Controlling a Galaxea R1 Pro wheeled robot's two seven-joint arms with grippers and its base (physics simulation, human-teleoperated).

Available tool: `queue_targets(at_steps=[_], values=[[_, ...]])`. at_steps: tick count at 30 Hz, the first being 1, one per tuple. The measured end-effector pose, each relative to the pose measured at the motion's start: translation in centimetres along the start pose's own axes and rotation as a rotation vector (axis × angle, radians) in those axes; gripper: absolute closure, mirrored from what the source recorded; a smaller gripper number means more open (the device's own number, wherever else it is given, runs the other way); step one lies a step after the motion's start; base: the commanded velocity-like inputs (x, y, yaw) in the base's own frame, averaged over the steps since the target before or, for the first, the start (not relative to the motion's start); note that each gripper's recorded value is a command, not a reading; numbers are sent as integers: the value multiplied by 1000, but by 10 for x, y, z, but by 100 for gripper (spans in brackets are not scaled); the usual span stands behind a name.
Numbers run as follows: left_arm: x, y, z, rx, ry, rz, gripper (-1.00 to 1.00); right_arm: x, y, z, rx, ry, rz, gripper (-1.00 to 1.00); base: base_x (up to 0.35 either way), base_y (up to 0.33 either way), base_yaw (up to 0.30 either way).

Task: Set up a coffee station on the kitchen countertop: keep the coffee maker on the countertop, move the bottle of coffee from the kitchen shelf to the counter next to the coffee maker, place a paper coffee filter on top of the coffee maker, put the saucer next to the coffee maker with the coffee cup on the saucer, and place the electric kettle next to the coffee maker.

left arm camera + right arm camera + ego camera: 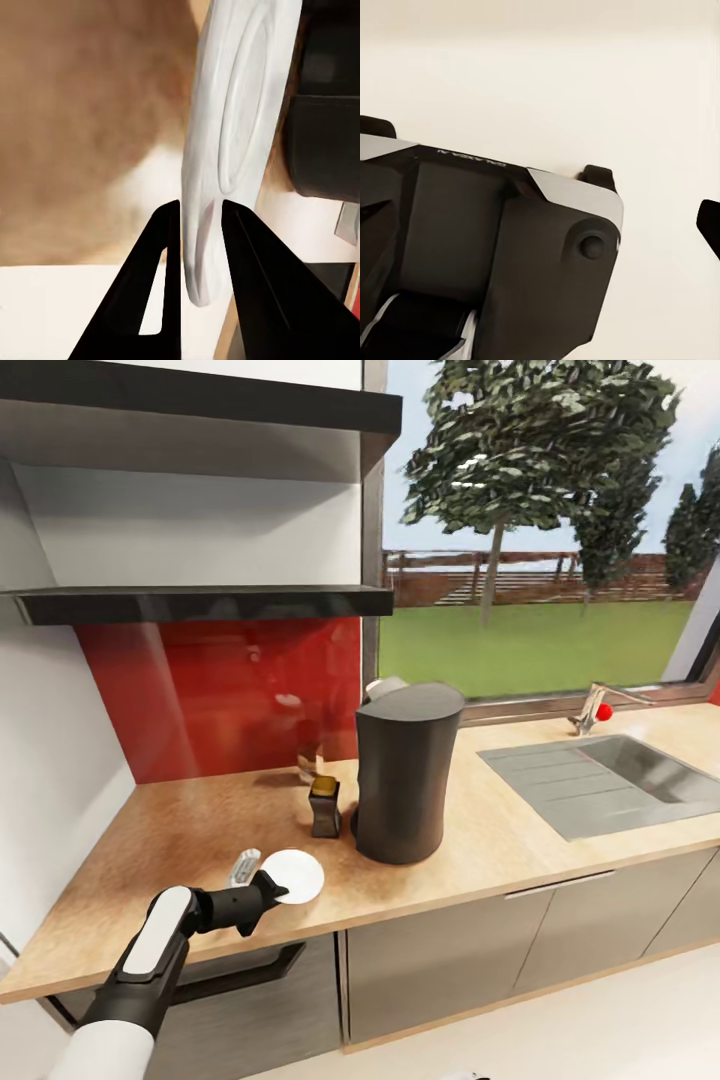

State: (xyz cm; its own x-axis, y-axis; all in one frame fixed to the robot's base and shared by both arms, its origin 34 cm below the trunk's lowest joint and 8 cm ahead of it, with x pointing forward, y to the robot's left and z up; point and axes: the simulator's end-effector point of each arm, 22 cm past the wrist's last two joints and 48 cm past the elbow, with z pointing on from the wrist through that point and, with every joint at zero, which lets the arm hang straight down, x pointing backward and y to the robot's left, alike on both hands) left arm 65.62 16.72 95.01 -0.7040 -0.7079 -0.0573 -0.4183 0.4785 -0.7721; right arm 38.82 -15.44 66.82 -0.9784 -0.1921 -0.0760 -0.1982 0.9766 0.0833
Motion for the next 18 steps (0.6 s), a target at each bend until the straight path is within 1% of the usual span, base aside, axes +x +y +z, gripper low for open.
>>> queue_targets(at_steps=[4, 7, 11, 12, 14, 18], values=[[-2, 8, 3, -15, -13, -23, 100, 0, 1, 0, -1, 1, 0, -100, 13, -5, 0], [0, 14, 6, -26, -9, -35, 100, 0, 1, 0, -1, 0, 0, -100, 65, -12, 0], [10, 28, 14, -53, 17, -59, 100, 3, 2, 1, -3, 4, 0, -100, 162, -94, 0], [12, 28, 15, -45, 22, -78, 100, 4, 2, 1, -3, 4, 0, -100, 206, -146, 0], [14, 28, 16, -38, 26, -95, 100, 5, 2, 1, -3, 5, -1, -100, 221, -170, 0], [15, 27, 17, -37, 28, -94, 100, 5, 2, 1, -3, 6, 0, -100, 168, -139, 0]])
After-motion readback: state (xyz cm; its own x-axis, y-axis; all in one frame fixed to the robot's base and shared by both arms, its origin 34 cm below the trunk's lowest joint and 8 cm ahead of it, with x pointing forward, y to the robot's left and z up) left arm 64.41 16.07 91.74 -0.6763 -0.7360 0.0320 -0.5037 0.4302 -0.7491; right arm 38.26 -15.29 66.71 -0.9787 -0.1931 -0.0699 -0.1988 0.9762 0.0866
